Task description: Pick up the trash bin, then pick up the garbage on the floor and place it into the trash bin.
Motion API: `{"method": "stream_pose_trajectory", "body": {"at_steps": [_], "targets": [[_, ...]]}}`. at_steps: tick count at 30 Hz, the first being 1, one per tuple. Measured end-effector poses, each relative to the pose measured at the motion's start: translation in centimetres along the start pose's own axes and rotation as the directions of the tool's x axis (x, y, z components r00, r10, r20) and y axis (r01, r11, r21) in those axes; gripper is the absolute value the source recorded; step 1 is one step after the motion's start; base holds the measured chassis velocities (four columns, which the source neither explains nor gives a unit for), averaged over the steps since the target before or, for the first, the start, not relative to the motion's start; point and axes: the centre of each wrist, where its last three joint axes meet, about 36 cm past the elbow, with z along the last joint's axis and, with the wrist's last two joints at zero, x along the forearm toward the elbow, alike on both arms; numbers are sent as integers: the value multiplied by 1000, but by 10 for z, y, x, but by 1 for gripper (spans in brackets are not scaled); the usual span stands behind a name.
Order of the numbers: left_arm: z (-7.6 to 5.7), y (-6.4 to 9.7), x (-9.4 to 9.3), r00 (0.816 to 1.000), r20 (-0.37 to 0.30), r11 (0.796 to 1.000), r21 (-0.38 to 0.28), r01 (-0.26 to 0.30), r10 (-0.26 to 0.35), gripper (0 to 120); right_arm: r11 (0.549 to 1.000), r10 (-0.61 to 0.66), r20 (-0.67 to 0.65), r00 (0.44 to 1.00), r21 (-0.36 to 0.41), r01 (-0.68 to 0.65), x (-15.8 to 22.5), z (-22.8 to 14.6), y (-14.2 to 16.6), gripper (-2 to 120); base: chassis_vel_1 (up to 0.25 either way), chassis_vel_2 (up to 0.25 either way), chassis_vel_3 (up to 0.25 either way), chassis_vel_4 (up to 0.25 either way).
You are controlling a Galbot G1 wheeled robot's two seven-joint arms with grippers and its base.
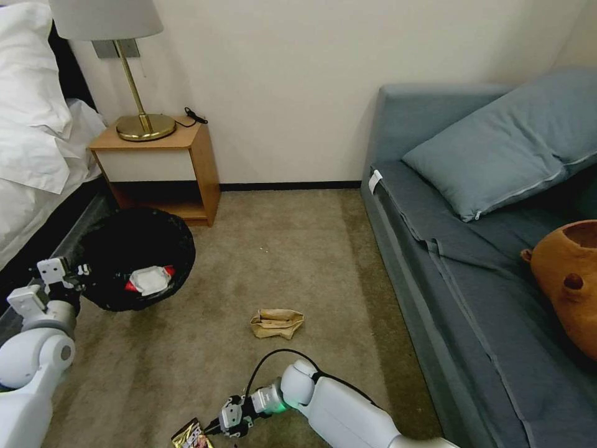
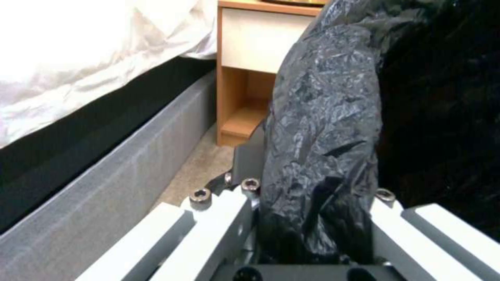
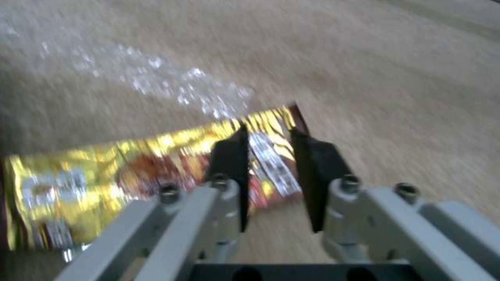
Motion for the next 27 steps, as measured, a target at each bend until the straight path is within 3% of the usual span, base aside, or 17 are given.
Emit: {"method": "stream_pose_trajectory", "body": {"at_steps": [2,5,9,11,17,19,25,27], "targets": [[0,-1,1,1000,1,1000,4,0,0,3,1000,-13,6,1000,-5,13,-6,-3,1,28,0,0,0,0],[1,-3,8,1000,3,1000,10,-3,3,3,999,-49,0,999,-11,49,-20,-1,9,46,0,0,0,0],[2,-3,14,1000,2,1000,8,-4,4,3,998,-65,-11,998,-10,64,-25,4,18,56,0,0,0,0],[2,-3,18,1000,1,1000,8,-3,3,3,997,-76,-15,997,0,76,-29,4,24,68,0,0,0,0],[4,-3,19,1000,2,1000,11,-1,1,3,996,-83,-20,996,17,83,-36,6,36,84,0,0,0,0],[5,-5,21,1000,2,1000,15,-3,2,3,997,-71,-33,997,22,72,-36,12,40,96,0,0,0,0],[7,-6,23,1000,0,1000,13,-2,2,3,998,-55,-51,997,38,57,-34,17,41,99,0,0,0,0],[9,-6,24,1000,-2,1000,10,-1,1,3,996,-32,-75,997,77,38,-30,25,43,100,0,0,0,0]]}}
